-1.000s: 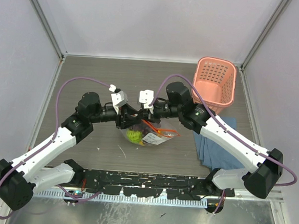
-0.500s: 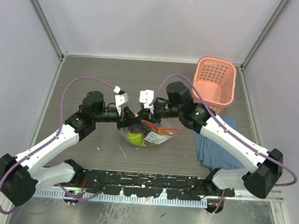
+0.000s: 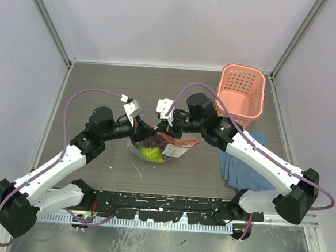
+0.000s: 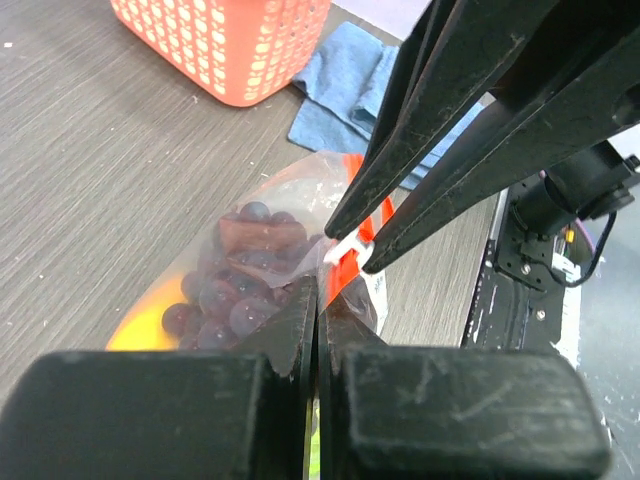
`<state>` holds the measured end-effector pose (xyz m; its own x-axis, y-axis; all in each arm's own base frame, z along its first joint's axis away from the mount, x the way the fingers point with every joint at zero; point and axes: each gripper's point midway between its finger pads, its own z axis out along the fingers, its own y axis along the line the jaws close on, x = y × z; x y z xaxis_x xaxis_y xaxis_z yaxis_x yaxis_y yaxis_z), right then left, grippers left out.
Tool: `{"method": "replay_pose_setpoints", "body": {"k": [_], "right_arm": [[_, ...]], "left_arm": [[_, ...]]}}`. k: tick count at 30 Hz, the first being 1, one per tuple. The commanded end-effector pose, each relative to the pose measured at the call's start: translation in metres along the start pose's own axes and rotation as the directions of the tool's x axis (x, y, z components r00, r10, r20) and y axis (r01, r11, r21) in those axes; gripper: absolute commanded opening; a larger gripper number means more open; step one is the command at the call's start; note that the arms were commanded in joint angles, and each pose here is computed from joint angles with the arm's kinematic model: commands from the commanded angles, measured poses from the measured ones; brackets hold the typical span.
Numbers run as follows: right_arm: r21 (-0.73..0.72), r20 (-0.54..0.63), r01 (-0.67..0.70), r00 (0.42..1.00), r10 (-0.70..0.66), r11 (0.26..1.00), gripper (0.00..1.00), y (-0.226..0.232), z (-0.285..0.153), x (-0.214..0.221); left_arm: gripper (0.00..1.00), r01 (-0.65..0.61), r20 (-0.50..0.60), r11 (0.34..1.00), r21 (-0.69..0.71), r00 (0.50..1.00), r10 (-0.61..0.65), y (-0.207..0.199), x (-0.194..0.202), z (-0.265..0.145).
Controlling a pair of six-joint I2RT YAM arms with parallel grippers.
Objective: Place the food in the zip-top bag and seal the zipper
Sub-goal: Zip the zipper food storage bag at the center of the board.
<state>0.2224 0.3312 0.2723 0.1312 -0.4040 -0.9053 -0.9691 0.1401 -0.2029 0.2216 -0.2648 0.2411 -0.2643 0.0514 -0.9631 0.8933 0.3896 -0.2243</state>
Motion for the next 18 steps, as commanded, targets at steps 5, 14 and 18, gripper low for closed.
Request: {"method": "replay_pose_setpoints", "body": {"k": [5,14,18], "right_arm": [[0.113,-0.053,-0.063,0.996,0.070,0.992,0.01,-0.012,-0.022,0.005],[0.098,-0.005,-0.029,1.000,0.030,0.995,0.01,-0.016,-0.022,-0.015],[0.086,0.004,0.020,1.000,-0.020,0.996,0.01,-0.020,-0.023,-0.027]], "left_arm": [[0.00,0.039,0.170,0.984,-0.175,0.985,-0.009,0.022,-0.035,-0.014],[0.09,-0.016,0.125,0.998,-0.059,0.992,0.023,0.002,-0.026,-0.011],[0.30,-0.072,0.098,0.997,0.001,0.993,0.071,-0.007,-0.027,-0.010]]}}
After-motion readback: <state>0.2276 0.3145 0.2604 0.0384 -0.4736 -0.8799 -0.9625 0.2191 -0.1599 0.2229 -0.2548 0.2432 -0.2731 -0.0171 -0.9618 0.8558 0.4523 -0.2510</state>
